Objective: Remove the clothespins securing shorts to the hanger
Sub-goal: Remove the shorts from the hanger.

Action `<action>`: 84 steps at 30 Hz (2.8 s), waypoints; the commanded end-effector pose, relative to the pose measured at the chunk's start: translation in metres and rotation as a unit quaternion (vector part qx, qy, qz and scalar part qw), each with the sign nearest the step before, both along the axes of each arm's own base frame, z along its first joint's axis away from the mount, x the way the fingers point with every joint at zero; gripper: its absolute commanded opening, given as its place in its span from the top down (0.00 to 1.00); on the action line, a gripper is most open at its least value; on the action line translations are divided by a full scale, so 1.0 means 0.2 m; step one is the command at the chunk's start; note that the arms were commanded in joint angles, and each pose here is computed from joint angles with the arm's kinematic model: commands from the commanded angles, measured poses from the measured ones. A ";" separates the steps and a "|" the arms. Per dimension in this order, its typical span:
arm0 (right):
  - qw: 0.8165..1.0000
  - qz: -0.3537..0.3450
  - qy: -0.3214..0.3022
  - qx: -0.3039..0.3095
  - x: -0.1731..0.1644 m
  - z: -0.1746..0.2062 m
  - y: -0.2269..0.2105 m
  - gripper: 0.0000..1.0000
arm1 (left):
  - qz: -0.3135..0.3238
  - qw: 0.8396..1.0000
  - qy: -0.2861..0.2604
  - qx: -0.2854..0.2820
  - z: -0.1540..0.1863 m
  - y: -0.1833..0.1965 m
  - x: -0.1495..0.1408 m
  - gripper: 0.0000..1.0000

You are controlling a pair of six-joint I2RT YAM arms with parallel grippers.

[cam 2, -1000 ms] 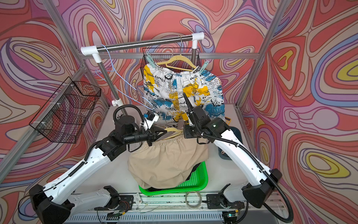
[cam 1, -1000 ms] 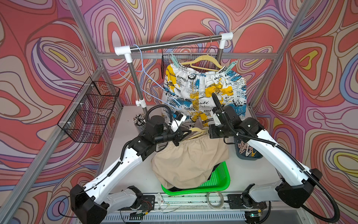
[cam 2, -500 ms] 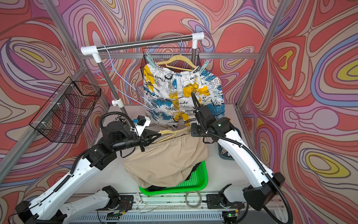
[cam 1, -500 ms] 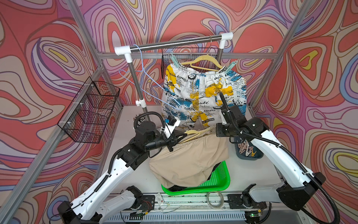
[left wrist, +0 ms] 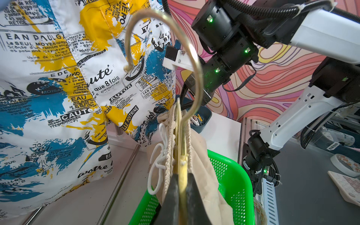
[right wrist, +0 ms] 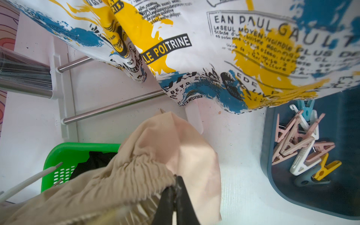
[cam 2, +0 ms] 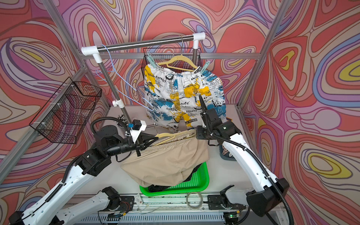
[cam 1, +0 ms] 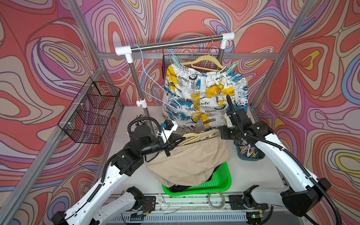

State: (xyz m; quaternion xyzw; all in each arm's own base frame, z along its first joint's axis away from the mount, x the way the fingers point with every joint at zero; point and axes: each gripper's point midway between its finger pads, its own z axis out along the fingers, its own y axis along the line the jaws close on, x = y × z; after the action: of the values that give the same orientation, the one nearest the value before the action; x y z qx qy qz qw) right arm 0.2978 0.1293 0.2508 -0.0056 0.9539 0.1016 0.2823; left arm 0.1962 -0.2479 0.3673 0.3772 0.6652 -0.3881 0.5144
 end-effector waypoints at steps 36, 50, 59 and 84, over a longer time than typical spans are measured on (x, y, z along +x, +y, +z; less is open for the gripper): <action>0.990 0.081 0.020 0.114 -0.25 -0.15 0.44 1.00 | 0.155 0.929 -0.204 -0.268 0.86 0.17 0.22 1.00; 0.977 0.140 0.044 0.158 -0.32 -0.16 0.59 1.00 | 0.177 0.916 -0.244 -0.265 0.96 0.24 0.18 1.00; 0.965 0.205 0.097 0.132 -0.49 -0.36 0.81 1.00 | 0.149 0.921 -0.211 -0.293 0.87 0.07 0.35 1.00; 0.999 0.021 -0.031 -0.026 -0.39 -0.04 0.15 1.00 | 0.165 0.898 -0.274 -0.304 1.07 0.23 0.17 1.00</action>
State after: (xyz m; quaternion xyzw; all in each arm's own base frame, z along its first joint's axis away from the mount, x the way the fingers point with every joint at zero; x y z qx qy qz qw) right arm 0.2160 0.2049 0.2113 -0.0791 0.9532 0.1432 0.2542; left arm 0.2515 -0.2193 0.5688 0.1781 0.4219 -0.3800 0.8037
